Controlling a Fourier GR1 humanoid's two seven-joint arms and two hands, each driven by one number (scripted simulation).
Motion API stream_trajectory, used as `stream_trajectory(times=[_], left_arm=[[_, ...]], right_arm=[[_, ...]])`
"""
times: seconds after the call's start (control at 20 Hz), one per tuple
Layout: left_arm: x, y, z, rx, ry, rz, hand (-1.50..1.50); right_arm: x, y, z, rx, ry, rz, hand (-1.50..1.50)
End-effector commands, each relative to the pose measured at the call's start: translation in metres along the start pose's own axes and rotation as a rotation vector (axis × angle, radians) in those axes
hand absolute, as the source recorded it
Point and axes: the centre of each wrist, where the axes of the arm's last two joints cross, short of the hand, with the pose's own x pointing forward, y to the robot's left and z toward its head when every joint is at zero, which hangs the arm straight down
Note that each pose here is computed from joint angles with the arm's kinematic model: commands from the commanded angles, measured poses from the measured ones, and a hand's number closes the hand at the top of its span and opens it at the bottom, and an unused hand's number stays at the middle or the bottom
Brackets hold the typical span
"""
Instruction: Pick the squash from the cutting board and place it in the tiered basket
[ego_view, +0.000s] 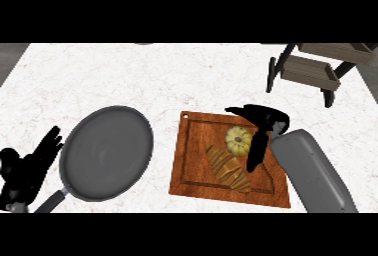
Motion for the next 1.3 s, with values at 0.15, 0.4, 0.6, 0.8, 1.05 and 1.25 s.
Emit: stream_trajectory(times=[0.15,0.4,0.6,0.8,1.05,1.25], left_arm=[[-0.018,-0.010,-0.006,0.001,0.011,0.017,0.00],[-0.006,-0.001,0.002,0.009,0.001,-0.007,0.00],[0.001,0.001,-0.008,-0.002,0.009,-0.002,0.00],[-0.005,0.003,0.005,0.011,0.002,0.000,0.00],[-0.009,0.014,0.005,0.019,0.032,0.011,0.00],[0.007,0.007,0.000,0.009,0.015,-0.007,0.00]], right_arm=[[0.007,0.028,-0.004,0.034,-0.014,0.004,-1.50],[-0.004,0.031,-0.015,0.088,-0.030,0.028,1.50],[-0.004,0.045,-0.028,-0.015,-0.164,0.054,1.50],[-0.003,0.039,-0.026,-0.087,-0.190,-0.020,1.50],[0.005,0.021,0.025,-0.192,-0.172,-0.015,1.50],[0.044,-0.008,0.025,-0.348,-0.100,-0.082,1.50]])
